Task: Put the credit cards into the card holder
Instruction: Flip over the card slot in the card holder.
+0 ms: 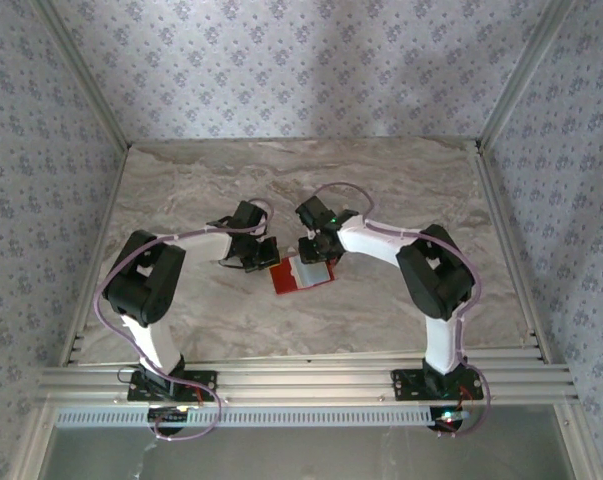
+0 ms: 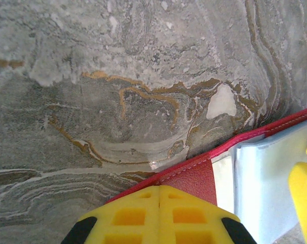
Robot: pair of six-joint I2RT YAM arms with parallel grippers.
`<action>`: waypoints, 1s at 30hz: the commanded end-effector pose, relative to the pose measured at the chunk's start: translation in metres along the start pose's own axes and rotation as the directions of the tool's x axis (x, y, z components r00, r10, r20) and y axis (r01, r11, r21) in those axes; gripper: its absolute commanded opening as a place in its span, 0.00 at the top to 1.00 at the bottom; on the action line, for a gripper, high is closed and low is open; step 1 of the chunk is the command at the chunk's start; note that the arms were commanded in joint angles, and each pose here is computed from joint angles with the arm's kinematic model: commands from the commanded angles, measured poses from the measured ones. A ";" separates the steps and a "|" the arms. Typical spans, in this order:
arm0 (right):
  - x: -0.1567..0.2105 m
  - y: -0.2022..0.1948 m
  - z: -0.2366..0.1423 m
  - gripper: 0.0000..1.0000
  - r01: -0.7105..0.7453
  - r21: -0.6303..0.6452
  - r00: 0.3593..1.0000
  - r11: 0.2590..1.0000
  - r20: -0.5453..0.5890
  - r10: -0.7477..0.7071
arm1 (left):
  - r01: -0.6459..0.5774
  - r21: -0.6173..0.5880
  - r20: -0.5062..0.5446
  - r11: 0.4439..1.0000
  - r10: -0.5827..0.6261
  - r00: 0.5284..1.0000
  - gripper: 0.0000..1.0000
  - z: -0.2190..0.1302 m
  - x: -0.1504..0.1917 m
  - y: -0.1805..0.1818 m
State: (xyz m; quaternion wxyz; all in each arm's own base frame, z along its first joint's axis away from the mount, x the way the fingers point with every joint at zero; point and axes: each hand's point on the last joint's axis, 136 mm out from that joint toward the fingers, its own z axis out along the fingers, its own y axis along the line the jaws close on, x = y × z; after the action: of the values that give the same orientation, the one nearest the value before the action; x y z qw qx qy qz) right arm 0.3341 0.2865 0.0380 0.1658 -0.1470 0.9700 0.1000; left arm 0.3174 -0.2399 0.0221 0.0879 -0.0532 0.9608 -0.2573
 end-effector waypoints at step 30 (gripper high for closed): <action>0.017 0.026 0.003 1.00 -0.036 -0.140 0.999 0.989 -0.034 0.032 | 0.048 -0.118 -0.063 0.992 -0.056 0.996 0.96 0.020 0.014 0.036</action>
State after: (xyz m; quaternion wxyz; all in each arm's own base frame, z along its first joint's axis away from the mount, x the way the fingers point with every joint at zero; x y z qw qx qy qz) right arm 0.3251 0.2966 0.0300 0.1672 -0.1379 0.9692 0.1170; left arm 0.3177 -0.2410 0.0208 0.0795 -0.0549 0.9598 -0.2634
